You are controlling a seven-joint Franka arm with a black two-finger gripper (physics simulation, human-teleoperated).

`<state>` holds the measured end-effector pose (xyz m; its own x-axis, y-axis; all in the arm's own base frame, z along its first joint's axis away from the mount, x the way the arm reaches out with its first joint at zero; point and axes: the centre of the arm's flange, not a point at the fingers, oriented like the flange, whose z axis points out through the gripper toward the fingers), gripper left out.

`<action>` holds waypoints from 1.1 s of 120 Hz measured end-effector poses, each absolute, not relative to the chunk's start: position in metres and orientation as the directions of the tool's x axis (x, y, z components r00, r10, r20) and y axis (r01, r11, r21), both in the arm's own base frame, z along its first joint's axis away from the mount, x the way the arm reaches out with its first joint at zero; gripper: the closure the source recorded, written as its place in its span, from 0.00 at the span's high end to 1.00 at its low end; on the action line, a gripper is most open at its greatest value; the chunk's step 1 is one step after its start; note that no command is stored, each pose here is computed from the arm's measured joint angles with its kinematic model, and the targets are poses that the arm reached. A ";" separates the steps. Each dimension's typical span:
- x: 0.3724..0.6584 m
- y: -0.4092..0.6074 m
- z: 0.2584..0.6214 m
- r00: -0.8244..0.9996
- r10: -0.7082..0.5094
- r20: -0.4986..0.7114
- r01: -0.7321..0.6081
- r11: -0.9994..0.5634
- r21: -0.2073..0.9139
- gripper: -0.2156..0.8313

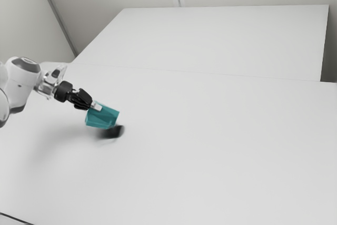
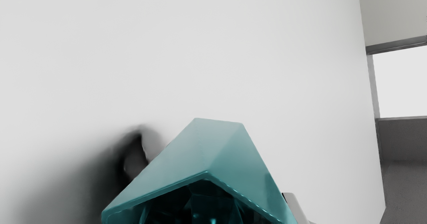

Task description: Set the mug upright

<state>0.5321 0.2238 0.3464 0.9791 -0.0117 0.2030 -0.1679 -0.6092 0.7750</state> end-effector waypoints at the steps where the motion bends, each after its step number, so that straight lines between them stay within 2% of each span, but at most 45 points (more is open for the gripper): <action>1: 0.532 0.223 0.348 0.979 -0.013 0.206 -0.171 -0.610 0.774 0.05; 22: 0.537 0.198 0.392 0.964 -0.088 0.252 -0.248 -0.641 0.726 0.05; 42: 0.537 0.176 0.418 0.954 -0.218 0.206 -0.300 -0.722 0.624 0.05; 88: 0.545 0.121 0.444 0.927 -0.369 0.071 -0.365 -0.837 0.408 0.04; 132: 0.563 0.082 0.440 0.921 -0.388 -0.031 -0.375 -0.905 0.203 0.04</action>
<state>0.5628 0.0822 0.4397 0.9210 -0.3883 -0.0310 -0.3745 -0.9046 0.2035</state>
